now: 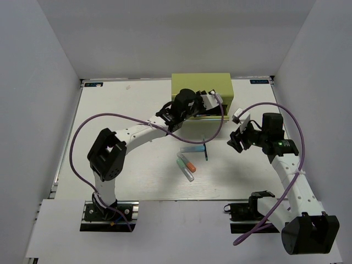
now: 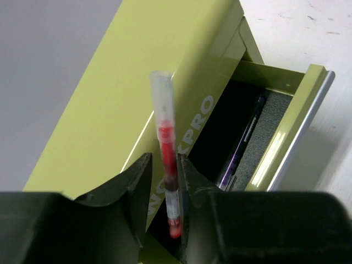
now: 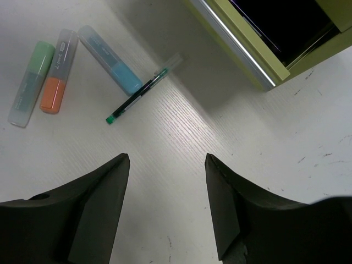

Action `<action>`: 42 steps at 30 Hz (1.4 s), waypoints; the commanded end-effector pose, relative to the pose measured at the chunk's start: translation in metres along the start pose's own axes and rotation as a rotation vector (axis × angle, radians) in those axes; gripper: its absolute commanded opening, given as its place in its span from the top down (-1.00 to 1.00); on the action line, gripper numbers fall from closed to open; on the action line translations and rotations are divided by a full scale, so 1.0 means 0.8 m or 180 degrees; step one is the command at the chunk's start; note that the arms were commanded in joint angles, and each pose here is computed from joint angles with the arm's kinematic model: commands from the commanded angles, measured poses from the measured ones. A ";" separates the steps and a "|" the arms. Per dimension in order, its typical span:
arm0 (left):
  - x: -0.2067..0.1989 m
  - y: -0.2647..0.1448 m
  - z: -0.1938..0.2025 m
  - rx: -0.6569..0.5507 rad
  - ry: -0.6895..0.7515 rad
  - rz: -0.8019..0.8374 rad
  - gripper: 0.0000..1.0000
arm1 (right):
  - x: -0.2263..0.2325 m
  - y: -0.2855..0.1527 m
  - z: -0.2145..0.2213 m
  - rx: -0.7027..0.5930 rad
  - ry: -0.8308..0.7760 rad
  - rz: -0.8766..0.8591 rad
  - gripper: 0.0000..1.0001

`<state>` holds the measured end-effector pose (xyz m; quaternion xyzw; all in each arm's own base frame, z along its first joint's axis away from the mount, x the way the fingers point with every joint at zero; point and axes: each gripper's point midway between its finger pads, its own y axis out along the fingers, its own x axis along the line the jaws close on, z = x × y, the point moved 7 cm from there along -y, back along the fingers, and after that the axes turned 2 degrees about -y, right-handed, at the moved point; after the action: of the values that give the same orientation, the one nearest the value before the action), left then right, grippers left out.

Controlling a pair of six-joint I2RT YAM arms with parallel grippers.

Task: Sort the stationery into containers
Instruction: Place the pen in the drawer, then pick up the pen from the center of the board.

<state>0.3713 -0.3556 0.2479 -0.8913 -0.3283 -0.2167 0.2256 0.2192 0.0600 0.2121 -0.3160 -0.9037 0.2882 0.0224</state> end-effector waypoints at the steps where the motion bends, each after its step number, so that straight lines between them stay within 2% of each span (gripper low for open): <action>1: 0.011 -0.006 -0.010 -0.0126 -0.0062 -0.0199 0.26 | -0.002 0.002 -0.003 -0.0071 -0.0033 -0.0014 -0.27; 2: 0.013 -0.006 -0.013 -0.0158 -0.0064 -0.0221 0.21 | -0.004 0.002 -0.004 -0.0068 -0.0025 -0.0006 -0.27; 3: 0.016 -0.009 -0.015 -0.0189 -0.0069 -0.0280 -0.17 | -0.003 0.003 -0.002 -0.0056 0.0003 -0.0020 -0.27; 4: 0.018 -0.009 -0.016 -0.0195 -0.0111 -0.0328 -0.29 | -0.004 0.005 -0.002 -0.0062 0.0004 -0.0027 -0.27; 10: 0.035 -0.022 -0.029 -0.0304 -0.0177 -0.0467 -0.35 | -0.005 0.011 -0.001 -0.0030 0.0089 -0.0117 -0.30; 13: 0.049 -0.042 -0.043 -0.0358 -0.0443 -0.0694 -0.49 | -0.003 0.015 -0.003 -0.0023 0.0126 -0.0215 -0.30; 15: 0.060 -0.076 -0.062 -0.0446 -0.0915 -0.0920 -0.64 | -0.003 0.019 -0.005 -0.0044 0.0154 -0.0304 -0.30; 16: 0.055 -0.088 -0.054 -0.0322 -0.1114 -0.0920 -0.71 | -0.002 0.024 -0.005 -0.0025 0.0213 -0.0368 -0.30; 17: 0.049 -0.102 -0.058 -0.0351 -0.1562 -0.0887 -0.75 | 0.000 0.028 -0.008 -0.0014 0.0240 -0.0431 -0.27; 18: 0.045 -0.134 -0.059 -0.0383 -0.1777 -0.0830 -0.78 | 0.001 0.035 -0.005 0.0056 0.0324 -0.0485 -0.24; 20: 0.031 -0.167 -0.044 -0.0282 -0.2185 -0.0830 -0.87 | 0.006 0.055 -0.003 0.0221 0.0387 -0.0579 -0.20; 21: 0.006 -0.178 -0.017 -0.0111 -0.2547 -0.0778 -0.87 | 0.008 0.061 -0.001 0.0280 0.0428 -0.0601 -0.17; 22: 0.007 -0.211 -0.024 -0.0255 -0.2786 -0.0759 -0.91 | 0.010 0.066 0.001 0.0347 0.0449 -0.0579 -0.17; 24: -0.026 -0.237 0.015 -0.0026 -0.3287 -0.0756 -0.94 | 0.017 0.087 0.002 0.0459 0.0426 -0.0566 -0.17; 25: -0.028 -0.263 0.018 -0.0076 -0.3481 -0.0796 -0.94 | 0.022 0.096 0.000 0.0454 0.0384 -0.0576 -0.17; 27: -0.055 -0.280 0.053 0.0106 -0.3911 -0.0883 -0.94 | 0.023 0.114 0.005 0.0574 0.0456 -0.0489 -0.26; 30: -0.076 -0.307 0.084 0.0262 -0.4293 -0.1035 -1.00 | 0.025 0.137 0.013 0.0750 0.0529 -0.0411 -0.37; 34: -0.085 -0.322 0.102 0.0407 -0.4373 -0.1149 -1.00 | 0.023 0.157 0.020 0.0875 0.0570 -0.0258 -0.63; 37: -0.089 -0.328 0.110 0.0531 -0.4428 -0.1209 -1.00 | 0.022 0.171 0.026 0.0972 0.0570 -0.0163 -0.71; 42: -0.098 -0.328 0.118 0.0676 -0.4593 -0.1220 -1.00 | 0.026 0.191 0.023 0.0986 0.0557 -0.0098 -0.72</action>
<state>0.1637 -0.1652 0.2018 -0.7322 -0.5557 0.3939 0.0019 0.2627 0.1455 0.0974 -0.2843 -0.8412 0.4226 0.1817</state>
